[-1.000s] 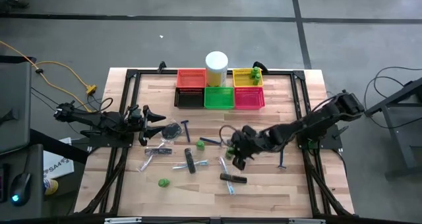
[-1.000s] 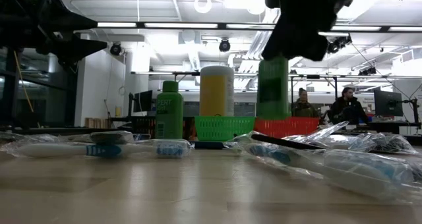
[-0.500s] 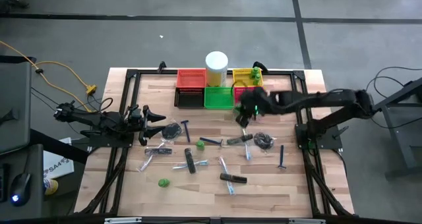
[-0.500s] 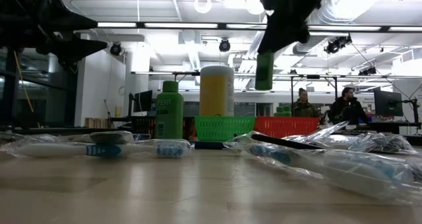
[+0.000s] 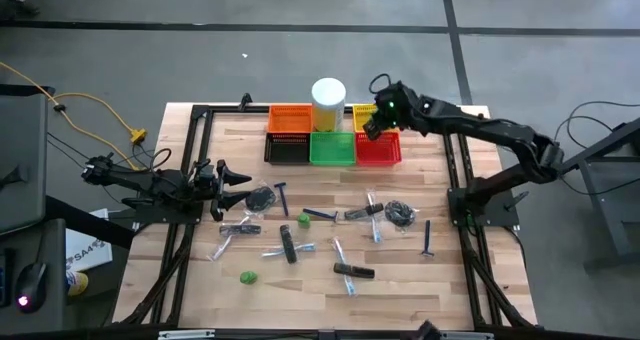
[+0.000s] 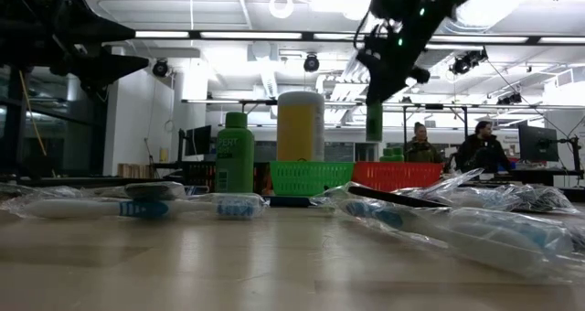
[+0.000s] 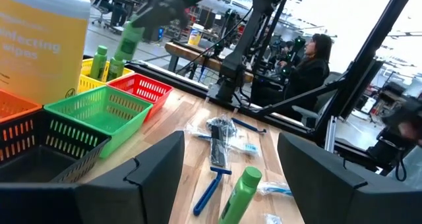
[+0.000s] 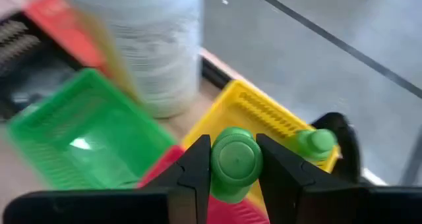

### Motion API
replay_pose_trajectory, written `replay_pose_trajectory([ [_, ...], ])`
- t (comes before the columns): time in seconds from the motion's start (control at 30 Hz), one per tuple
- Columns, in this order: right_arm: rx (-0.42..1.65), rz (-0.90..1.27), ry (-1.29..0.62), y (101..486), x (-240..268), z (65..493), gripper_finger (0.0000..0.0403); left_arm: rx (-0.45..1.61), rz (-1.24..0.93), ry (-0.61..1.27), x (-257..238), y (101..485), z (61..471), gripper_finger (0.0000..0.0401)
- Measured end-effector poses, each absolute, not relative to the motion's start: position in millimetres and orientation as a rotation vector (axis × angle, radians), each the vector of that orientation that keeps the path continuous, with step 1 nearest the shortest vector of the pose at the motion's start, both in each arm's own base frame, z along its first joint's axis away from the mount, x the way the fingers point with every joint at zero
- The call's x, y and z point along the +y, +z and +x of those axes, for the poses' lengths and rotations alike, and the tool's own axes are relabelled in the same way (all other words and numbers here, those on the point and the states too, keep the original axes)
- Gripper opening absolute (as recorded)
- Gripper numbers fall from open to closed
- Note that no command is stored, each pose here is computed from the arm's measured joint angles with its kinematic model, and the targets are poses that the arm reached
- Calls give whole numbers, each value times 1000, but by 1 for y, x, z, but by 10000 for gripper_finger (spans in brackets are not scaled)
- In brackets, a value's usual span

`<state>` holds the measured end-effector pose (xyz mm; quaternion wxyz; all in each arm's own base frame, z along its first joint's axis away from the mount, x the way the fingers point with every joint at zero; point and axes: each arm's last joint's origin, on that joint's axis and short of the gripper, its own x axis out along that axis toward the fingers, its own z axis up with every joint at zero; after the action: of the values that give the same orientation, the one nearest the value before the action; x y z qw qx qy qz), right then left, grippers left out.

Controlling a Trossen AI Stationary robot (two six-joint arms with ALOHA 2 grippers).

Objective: Pick & Place Travel size toiletries
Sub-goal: Put the green shampoo into the yellow bin

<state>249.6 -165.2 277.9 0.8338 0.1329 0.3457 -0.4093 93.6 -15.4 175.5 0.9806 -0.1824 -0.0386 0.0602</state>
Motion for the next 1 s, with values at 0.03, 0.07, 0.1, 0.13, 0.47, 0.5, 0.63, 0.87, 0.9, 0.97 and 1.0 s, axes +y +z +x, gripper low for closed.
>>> replay_pose_trajectory([
  [0.03,744,286,-882,274,-171,249,91,-77,-367,121,-15,175,94,246],
  [0.07,758,297,-899,269,-178,249,91,-77,-366,121,-15,175,94,246],
  [0.1,771,316,-917,263,-183,248,91,-77,-366,121,-15,175,94,246],
  [0.13,780,334,-936,259,-188,248,91,-77,-366,121,-15,175,94,246],
  [0.47,789,427,-1057,236,-214,245,91,-76,-368,119,-16,175,94,246],
  [0.5,789,430,-1064,235,-215,245,91,-76,-368,119,-16,175,94,246],
  [0.63,785,469,-1092,229,-220,244,91,-77,-368,119,-16,175,94,246],
  [0.87,782,511,-1109,223,-221,246,91,-76,-366,119,-16,175,94,246],
  [0.9,781,512,-1115,223,-221,246,91,-76,-366,119,-16,175,94,246],
  [0.97,776,521,-1126,223,-221,245,91,-76,-366,119,-16,175,94,246],
  [1.0,778,528,-1128,223,-221,245,91,-76,-366,119,-16,175,94,246],
])
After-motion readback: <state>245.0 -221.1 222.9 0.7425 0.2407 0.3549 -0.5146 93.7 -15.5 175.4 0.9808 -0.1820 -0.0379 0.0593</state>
